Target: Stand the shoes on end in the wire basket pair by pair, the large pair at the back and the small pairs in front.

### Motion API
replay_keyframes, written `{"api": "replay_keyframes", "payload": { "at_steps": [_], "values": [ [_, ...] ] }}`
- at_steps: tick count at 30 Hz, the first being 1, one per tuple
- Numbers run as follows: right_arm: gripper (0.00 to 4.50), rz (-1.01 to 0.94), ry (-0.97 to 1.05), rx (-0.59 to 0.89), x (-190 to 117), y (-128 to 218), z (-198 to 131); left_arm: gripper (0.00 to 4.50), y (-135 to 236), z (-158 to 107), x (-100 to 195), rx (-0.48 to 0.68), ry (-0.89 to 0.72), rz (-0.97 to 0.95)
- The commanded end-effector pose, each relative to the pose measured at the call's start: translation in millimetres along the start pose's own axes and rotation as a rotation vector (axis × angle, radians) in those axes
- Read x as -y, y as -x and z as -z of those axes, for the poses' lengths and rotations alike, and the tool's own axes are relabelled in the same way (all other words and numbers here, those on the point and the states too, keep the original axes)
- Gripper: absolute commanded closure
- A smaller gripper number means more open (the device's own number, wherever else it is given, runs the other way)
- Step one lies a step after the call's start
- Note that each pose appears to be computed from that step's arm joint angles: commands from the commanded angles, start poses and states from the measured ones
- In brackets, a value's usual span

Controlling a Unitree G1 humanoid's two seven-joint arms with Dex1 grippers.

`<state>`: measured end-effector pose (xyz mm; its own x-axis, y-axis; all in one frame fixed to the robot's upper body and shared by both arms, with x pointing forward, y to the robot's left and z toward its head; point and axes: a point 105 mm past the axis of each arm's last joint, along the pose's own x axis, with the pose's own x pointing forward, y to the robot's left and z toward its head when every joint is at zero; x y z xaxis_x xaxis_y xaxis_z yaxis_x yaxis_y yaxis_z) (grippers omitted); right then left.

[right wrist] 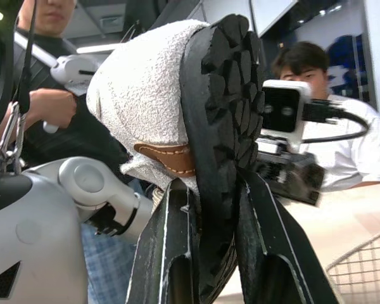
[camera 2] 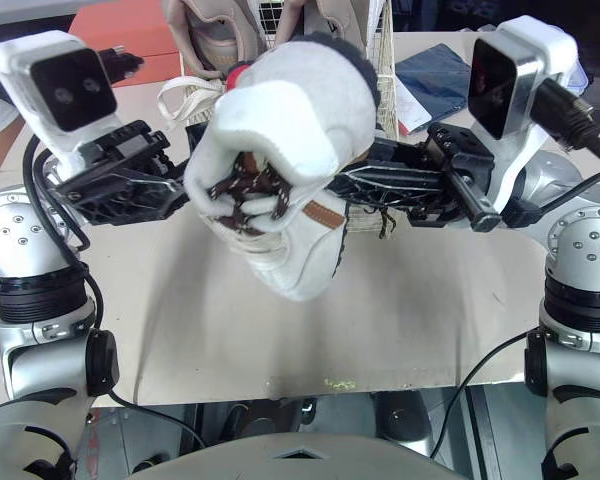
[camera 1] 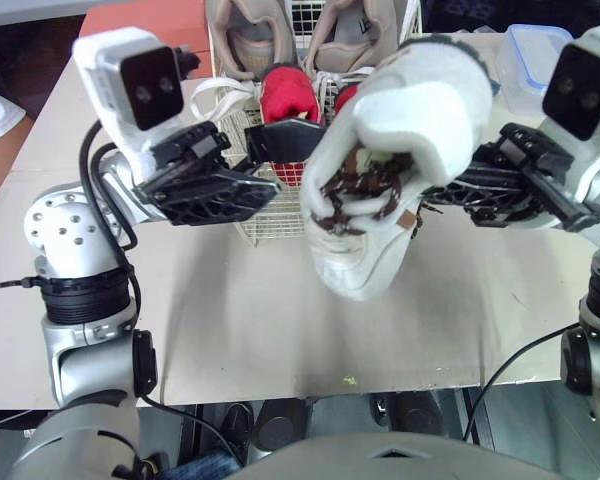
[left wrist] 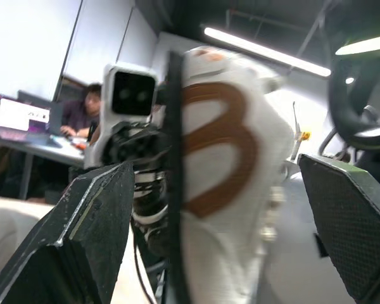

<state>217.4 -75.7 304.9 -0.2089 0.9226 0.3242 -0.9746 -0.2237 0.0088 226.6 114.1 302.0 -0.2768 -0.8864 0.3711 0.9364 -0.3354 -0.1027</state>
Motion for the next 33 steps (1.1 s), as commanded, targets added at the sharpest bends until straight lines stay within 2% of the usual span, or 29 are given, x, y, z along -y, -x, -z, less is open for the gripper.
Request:
{"api": "replay_keyframes", "payload": {
  "at_steps": [1, 6, 15, 17, 20, 24, 26, 29, 31, 32, 33],
  "values": [
    [4.46, -0.022, 0.051, 0.02, -5.3, -2.2, -7.9, 0.04, -1.0, 2.5, 4.7, -0.029, -0.007, 0.01],
    [4.46, -0.038, 0.053, 0.014, -2.9, -11.4, -3.4, 0.04, -7.8, 12.4, -10.8, -0.06, -0.007, -0.036],
    [4.46, -0.016, 0.067, 0.011, 1.0, -17.1, 0.9, 0.04, -16.9, 16.6, -11.3, -0.082, 0.023, 0.004],
    [4.46, -0.009, 0.069, 0.013, 1.8, -17.5, 1.2, 0.58, -17.8, 16.1, -11.2, -0.08, 0.031, 0.011],
    [4.46, -0.002, 0.07, 0.015, 2.5, -18.0, 1.8, 1.71, -18.7, 14.9, -9.9, -0.078, 0.037, 0.021],
    [4.46, 0.011, 0.07, 0.018, 3.9, -17.5, 2.8, 3.42, -18.8, 15.0, -9.8, -0.083, 0.039, 0.019],
    [4.46, 0.02, 0.07, 0.017, 4.9, -16.5, 3.2, 3.99, -17.8, 15.5, -10.6, -0.091, 0.035, 0.005],
    [2.97, 0.035, 0.067, 0.007, 5.9, -12.9, 3.5, 4.1, -14.3, 15.0, -12.6, -0.092, 0.023, -0.031],
    [2.2, 0.039, 0.065, 0.005, 5.4, -10.5, 3.2, 4.1, -12.1, 14.5, -12.9, -0.091, 0.017, -0.048],
    [1.6, 0.052, 0.066, 0.007, 5.6, -7.0, 1.8, 4.11, -9.7, 13.2, -13.4, -0.088, 0.005, -0.067],
    [1.23, 0.064, 0.068, 0.009, 5.6, -3.2, 0.3, 4.12, -7.3, 11.7, -13.8, -0.084, -0.01, -0.086]
  ]
}}
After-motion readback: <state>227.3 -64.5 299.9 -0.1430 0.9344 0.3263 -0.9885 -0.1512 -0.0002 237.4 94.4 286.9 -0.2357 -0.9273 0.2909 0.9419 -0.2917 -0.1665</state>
